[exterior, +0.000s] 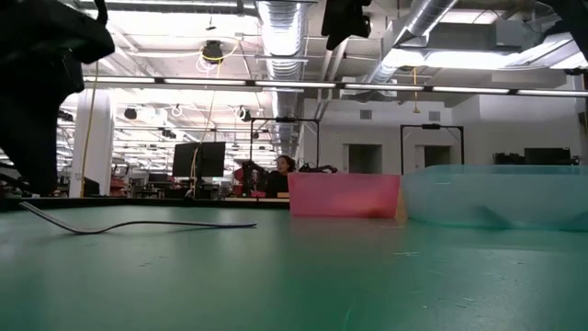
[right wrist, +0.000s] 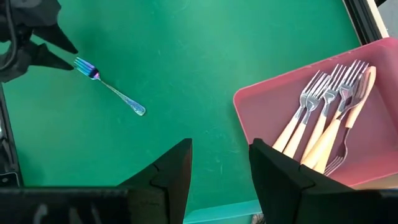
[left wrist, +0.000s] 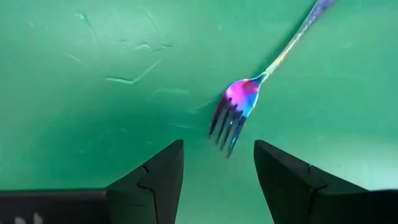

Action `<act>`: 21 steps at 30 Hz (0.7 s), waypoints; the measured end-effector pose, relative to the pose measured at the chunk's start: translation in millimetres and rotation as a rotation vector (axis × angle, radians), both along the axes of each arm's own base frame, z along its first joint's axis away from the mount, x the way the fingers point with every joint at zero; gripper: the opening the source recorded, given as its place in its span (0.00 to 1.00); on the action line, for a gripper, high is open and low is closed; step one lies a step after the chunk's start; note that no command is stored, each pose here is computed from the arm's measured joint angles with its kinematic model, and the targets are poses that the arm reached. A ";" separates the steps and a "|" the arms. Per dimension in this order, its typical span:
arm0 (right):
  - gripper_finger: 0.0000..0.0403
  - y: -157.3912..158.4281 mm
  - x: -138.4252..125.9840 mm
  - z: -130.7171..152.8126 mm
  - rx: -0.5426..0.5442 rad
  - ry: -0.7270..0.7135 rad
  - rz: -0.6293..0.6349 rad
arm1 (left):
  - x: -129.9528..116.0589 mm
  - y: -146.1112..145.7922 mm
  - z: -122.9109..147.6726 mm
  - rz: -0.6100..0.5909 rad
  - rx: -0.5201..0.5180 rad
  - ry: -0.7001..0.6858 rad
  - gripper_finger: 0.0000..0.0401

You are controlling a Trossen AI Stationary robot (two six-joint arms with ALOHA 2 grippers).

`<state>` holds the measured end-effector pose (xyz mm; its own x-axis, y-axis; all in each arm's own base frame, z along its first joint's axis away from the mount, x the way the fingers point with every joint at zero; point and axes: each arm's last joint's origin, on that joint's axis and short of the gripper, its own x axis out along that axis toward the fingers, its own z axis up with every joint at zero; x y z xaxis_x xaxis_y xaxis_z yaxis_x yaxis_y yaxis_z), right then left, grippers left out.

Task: Sort silverware by color (type)
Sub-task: Put the blue fork into the orange bin

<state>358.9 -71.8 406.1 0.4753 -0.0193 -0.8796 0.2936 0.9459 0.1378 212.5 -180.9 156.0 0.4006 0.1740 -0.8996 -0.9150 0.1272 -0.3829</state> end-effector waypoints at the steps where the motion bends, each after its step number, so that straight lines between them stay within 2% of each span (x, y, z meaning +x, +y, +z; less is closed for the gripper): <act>1: 0.45 0.1 0.1 0.0 0.000 0.000 0.000 | -0.1 0.3 -0.9 0.012 -0.004 -0.009 0.44; 7: 0.45 0.1 0.0 0.0 0.000 0.001 0.000 | -0.7 1.3 -18.6 0.022 -0.086 -0.111 0.44; 15: 0.45 0.1 0.0 0.0 0.000 0.000 0.001 | -5.2 5.9 -25.0 0.084 -0.091 -0.137 0.43; 18: 0.45 0.1 0.0 0.0 -0.001 0.000 0.001 | -5.8 7.1 -25.7 0.091 -0.072 -0.138 0.38; 21: 0.45 0.1 0.0 0.0 -0.007 0.000 0.013 | -6.0 9.4 -26.8 0.098 -0.043 -0.144 0.28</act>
<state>358.9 -71.7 406.1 0.4754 -0.0191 -0.8796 0.2810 0.9507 0.1312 206.5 -171.5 129.2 0.5094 0.1811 -0.8413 -0.8572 0.0213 -0.5145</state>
